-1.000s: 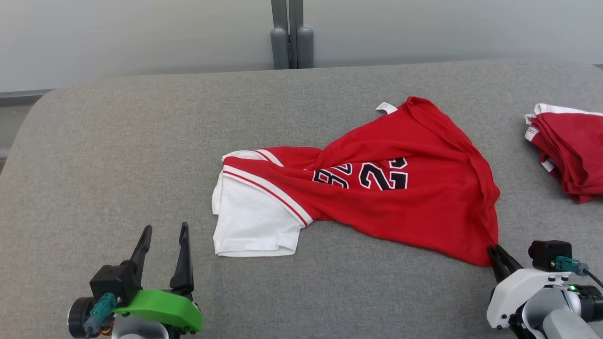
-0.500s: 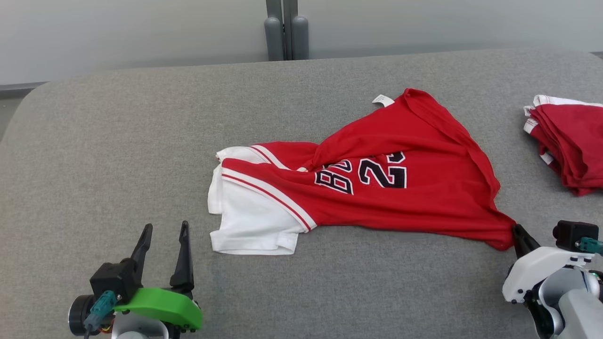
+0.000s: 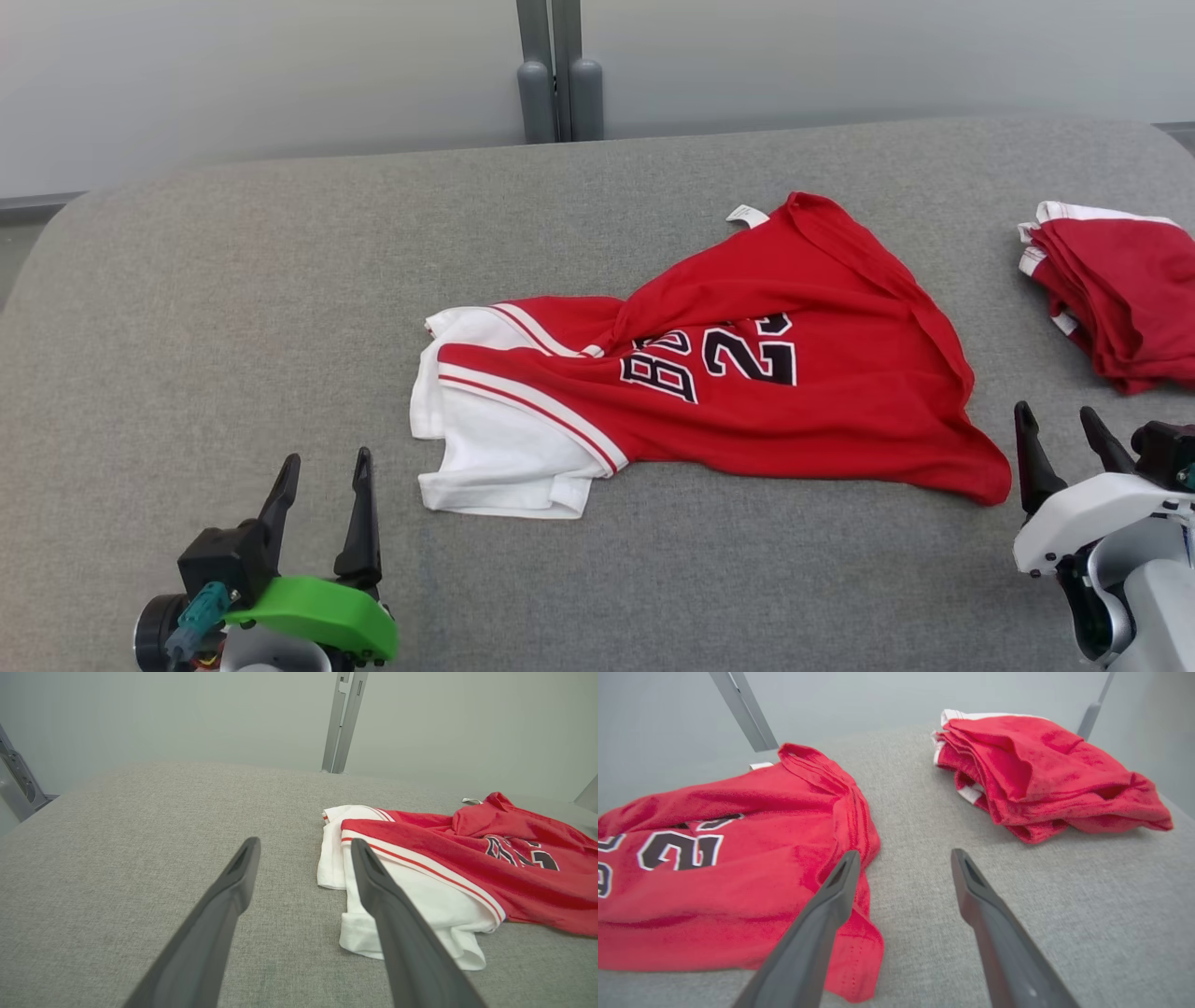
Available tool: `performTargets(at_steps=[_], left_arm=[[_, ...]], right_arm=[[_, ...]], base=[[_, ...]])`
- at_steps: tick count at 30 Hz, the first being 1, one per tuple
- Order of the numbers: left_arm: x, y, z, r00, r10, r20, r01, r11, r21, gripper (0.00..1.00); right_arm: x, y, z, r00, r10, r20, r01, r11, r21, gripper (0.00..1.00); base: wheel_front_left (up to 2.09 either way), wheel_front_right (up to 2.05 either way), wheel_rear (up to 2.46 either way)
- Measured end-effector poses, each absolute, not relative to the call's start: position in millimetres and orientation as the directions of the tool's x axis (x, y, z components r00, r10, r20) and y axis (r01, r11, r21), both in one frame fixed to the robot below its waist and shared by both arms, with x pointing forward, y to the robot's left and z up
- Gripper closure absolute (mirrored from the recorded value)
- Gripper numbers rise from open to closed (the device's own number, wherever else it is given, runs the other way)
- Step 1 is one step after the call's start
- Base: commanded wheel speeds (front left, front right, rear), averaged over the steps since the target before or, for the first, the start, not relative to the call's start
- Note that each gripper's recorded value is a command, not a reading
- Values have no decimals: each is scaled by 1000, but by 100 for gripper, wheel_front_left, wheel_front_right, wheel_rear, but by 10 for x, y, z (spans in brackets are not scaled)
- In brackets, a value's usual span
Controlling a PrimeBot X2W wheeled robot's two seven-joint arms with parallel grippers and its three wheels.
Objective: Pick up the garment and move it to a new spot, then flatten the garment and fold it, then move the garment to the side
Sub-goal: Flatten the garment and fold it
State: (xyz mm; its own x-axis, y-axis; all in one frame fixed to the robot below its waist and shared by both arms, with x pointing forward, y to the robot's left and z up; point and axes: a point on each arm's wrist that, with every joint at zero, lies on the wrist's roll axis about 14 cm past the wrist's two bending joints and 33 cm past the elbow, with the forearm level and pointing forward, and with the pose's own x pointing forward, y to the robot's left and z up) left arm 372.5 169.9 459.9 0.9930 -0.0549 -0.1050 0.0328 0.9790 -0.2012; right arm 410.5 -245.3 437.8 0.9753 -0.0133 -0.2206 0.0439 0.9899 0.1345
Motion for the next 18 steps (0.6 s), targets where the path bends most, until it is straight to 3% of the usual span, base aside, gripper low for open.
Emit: performTargets(at_steps=[12,18], left_arm=[[3668,1683,5160,995,-66,78,78,984,-161,0],[3555,1697,5317,989,-57,139,77,987,-143,0]], right_arm=[[3896,-2177,5385,986,70,154,-89,989,121,0],[3625,-2086,5418,980,88,180,-111,987,117,0]], base=[[0,0,0],[0,0,0]])
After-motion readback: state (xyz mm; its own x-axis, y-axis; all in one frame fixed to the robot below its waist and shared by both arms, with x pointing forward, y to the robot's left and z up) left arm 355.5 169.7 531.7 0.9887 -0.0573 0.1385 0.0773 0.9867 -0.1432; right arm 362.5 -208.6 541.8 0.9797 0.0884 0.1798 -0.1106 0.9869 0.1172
